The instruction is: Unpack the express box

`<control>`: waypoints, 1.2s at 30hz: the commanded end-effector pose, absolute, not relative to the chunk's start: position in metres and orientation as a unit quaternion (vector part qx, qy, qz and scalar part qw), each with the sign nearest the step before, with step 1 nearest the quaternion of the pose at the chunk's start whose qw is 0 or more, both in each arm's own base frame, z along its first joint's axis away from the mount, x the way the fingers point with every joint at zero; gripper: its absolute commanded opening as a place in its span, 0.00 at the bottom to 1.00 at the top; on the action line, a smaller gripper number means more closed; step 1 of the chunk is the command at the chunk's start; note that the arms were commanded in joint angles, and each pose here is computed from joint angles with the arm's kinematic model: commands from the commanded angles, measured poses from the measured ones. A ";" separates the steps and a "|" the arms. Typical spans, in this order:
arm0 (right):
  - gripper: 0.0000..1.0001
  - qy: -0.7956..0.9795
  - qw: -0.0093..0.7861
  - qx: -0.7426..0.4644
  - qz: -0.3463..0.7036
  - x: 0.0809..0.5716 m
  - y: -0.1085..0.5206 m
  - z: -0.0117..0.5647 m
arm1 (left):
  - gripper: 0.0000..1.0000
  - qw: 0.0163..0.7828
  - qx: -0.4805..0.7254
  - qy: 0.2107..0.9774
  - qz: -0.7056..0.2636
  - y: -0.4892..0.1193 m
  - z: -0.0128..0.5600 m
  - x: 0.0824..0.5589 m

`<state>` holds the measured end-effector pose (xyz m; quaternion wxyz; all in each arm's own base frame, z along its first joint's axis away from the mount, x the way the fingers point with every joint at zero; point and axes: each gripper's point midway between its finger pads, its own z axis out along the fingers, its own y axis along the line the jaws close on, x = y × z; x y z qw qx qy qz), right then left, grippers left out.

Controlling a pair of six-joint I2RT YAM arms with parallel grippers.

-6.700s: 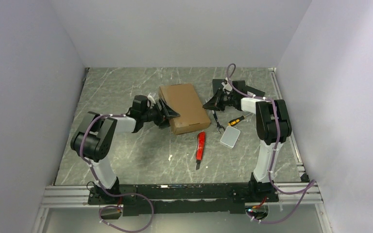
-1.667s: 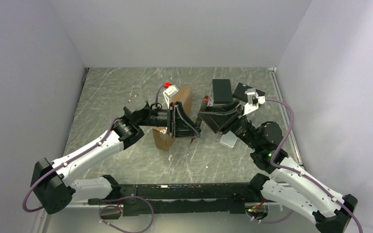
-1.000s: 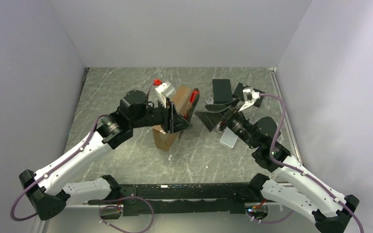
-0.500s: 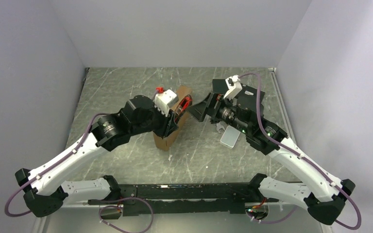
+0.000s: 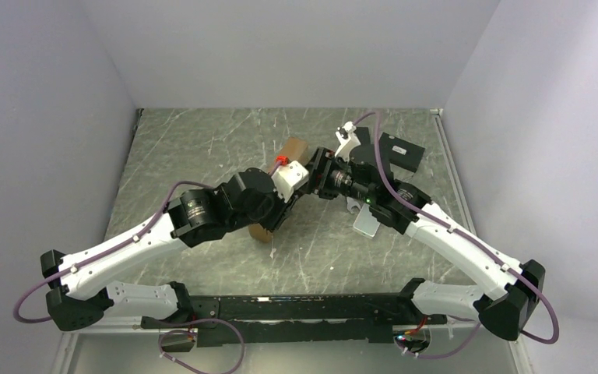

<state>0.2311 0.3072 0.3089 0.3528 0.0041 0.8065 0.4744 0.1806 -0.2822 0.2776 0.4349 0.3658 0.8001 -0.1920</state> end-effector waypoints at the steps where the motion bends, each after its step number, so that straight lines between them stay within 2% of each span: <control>1: 0.63 0.787 0.341 0.004 0.515 0.219 0.311 0.322 | 0.00 0.471 0.351 0.788 -0.184 -0.280 0.302 0.189; 7: 0.62 0.789 0.323 -0.001 0.522 0.216 0.316 0.310 | 0.00 0.469 0.357 0.787 -0.186 -0.284 0.300 0.188; 14: 0.46 0.771 0.328 -0.019 0.545 0.210 0.319 0.311 | 0.00 0.464 0.356 0.788 -0.194 -0.285 0.300 0.184; 16: 0.36 0.762 0.332 -0.025 0.555 0.207 0.320 0.313 | 0.00 0.464 0.354 0.787 -0.199 -0.285 0.299 0.183; 18: 0.19 0.759 0.333 -0.025 0.559 0.206 0.319 0.312 | 0.00 0.465 0.350 0.788 -0.201 -0.284 0.299 0.182; 19: 0.07 0.759 0.337 -0.024 0.556 0.207 0.317 0.312 | 0.01 0.465 0.347 0.789 -0.203 -0.284 0.300 0.182; 20: 0.00 0.760 0.343 -0.025 0.552 0.208 0.315 0.311 | 0.06 0.464 0.345 0.790 -0.207 -0.284 0.301 0.181; 22: 0.00 0.761 0.361 -0.025 0.539 0.210 0.309 0.312 | 0.28 0.460 0.341 0.789 -0.224 -0.285 0.305 0.176; 23: 0.00 0.762 0.374 -0.022 0.529 0.213 0.304 0.311 | 0.43 0.461 0.334 0.789 -0.231 -0.285 0.307 0.174; 24: 0.00 0.766 0.392 -0.009 0.509 0.219 0.295 0.306 | 0.75 0.461 0.330 0.789 -0.239 -0.285 0.309 0.173; 25: 0.00 0.768 0.405 -0.008 0.496 0.219 0.289 0.304 | 0.85 0.460 0.324 0.790 -0.246 -0.284 0.311 0.172; 26: 0.00 0.770 0.429 0.003 0.473 0.226 0.278 0.302 | 0.91 0.457 0.318 0.791 -0.254 -0.282 0.313 0.170; 30: 0.00 0.775 0.499 -0.015 0.388 0.234 0.243 0.291 | 0.99 0.447 0.254 0.810 -0.282 -0.253 0.324 0.185; 36: 0.00 0.749 0.552 -0.087 0.356 0.227 0.229 0.291 | 0.99 0.402 0.133 0.842 -0.334 -0.199 0.328 0.236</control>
